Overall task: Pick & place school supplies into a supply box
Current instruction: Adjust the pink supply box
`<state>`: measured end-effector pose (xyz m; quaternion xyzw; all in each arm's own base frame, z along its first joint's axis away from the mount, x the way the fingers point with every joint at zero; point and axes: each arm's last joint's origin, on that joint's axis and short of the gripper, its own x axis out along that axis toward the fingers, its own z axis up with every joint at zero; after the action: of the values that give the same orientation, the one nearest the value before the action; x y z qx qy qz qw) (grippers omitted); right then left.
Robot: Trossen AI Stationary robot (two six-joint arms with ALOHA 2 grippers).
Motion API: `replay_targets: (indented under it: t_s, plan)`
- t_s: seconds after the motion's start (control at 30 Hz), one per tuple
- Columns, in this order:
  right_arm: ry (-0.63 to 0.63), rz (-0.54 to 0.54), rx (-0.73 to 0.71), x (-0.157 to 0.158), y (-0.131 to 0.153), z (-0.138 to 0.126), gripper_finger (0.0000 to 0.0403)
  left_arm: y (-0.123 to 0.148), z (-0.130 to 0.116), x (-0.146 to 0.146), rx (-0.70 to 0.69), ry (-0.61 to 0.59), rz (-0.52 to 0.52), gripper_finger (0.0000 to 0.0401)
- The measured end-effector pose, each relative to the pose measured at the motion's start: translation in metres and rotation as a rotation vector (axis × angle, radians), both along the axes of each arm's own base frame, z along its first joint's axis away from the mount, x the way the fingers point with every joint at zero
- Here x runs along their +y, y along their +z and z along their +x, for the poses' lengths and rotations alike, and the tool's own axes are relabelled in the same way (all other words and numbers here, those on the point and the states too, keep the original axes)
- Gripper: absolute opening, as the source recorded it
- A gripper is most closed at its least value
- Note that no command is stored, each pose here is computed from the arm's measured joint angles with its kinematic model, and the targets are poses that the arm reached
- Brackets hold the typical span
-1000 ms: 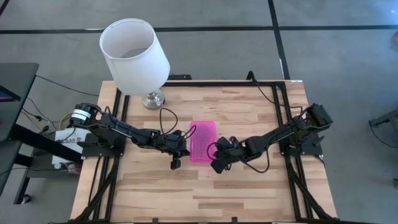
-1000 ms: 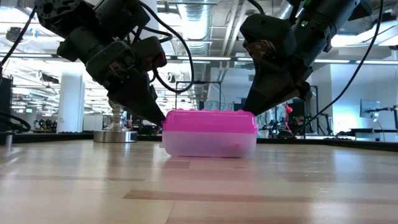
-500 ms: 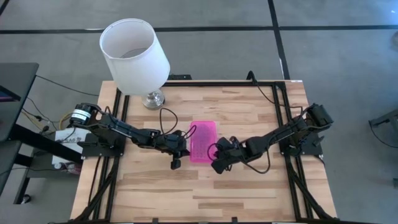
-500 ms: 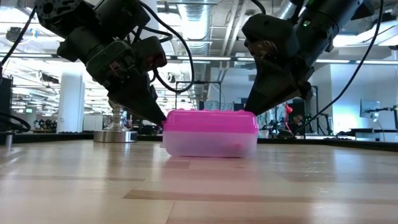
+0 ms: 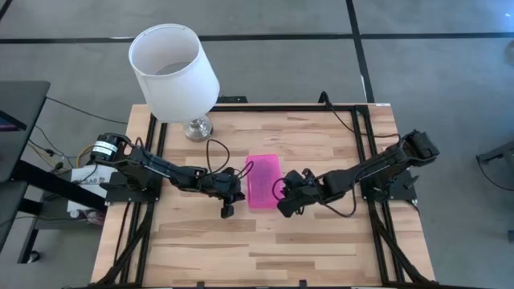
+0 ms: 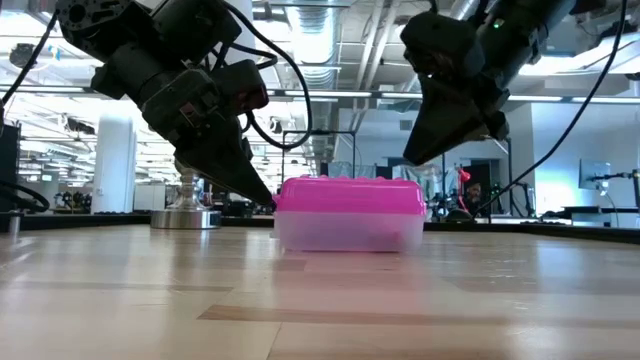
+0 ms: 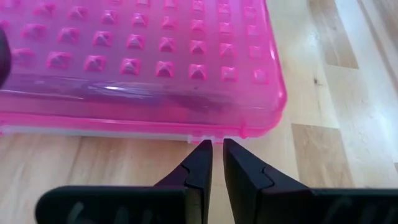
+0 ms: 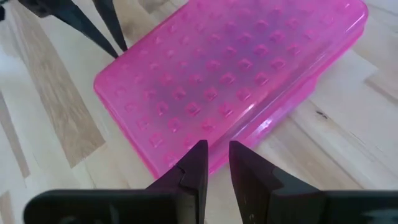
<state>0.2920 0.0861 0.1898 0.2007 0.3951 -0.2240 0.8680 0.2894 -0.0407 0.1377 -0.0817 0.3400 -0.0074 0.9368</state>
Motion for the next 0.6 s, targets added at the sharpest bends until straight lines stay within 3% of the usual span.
replay_targets:
  t_s: [0.3,0.6]
  plan:
    - [0.015,0.035,0.070,0.004,-0.022,0.007,0.0058,0.000,0.000,0.001,-0.003,0.030,0.012,0.0034]
    - [0.012,0.057,0.063,0.005,-0.024,0.009,0.0058,0.000,0.000,0.002,-0.006,0.042,0.019,0.0034]
